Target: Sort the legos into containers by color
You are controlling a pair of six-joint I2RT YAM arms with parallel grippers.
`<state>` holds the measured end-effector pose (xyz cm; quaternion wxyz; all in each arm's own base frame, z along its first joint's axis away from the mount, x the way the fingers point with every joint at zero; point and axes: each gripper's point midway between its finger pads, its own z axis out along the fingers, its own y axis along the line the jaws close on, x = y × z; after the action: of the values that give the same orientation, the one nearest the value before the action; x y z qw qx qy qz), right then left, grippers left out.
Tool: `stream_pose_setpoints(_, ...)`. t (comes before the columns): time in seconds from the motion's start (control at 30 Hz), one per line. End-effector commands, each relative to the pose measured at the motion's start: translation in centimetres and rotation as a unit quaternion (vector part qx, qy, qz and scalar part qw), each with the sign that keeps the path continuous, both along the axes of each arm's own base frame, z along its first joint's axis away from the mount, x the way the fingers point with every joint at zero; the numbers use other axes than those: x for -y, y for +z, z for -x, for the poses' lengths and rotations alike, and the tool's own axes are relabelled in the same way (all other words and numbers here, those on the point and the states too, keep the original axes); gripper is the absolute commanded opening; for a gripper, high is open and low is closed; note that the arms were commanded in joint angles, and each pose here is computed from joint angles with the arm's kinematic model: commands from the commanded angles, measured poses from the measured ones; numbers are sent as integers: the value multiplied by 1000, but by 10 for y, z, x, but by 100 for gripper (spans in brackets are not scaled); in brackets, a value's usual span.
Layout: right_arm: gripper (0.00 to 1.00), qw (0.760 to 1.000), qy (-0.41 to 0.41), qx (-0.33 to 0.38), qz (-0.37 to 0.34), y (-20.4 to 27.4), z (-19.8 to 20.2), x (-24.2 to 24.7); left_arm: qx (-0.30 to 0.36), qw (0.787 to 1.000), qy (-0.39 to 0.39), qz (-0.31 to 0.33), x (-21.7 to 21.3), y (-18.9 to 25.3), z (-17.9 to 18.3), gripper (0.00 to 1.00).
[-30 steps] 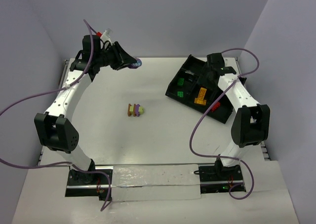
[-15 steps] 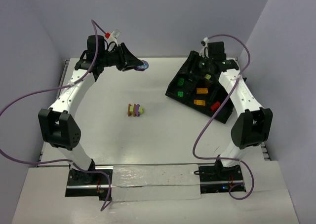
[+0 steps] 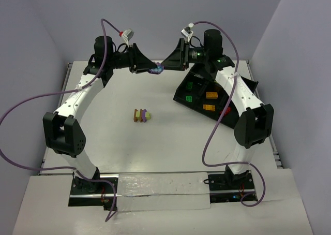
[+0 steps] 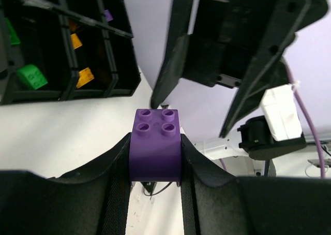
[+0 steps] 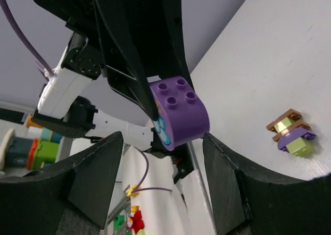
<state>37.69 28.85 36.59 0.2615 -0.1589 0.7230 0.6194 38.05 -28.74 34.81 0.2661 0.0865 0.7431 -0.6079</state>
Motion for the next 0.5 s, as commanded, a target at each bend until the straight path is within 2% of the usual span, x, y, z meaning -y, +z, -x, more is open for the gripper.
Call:
stream_pose_setpoints(0.0,71,999,39,20,-30,19,10,0,51,997,-34,38,6,31,9,0)
stream_pose_setpoints(0.33,71,999,35,10,-12,3,8,-2,59,996,-42,53,8,40,13,0)
stream_pose_setpoints(0.47,63,996,76,-2,-37,7,21,-6,61,996,-45,54,10,42,15,0)
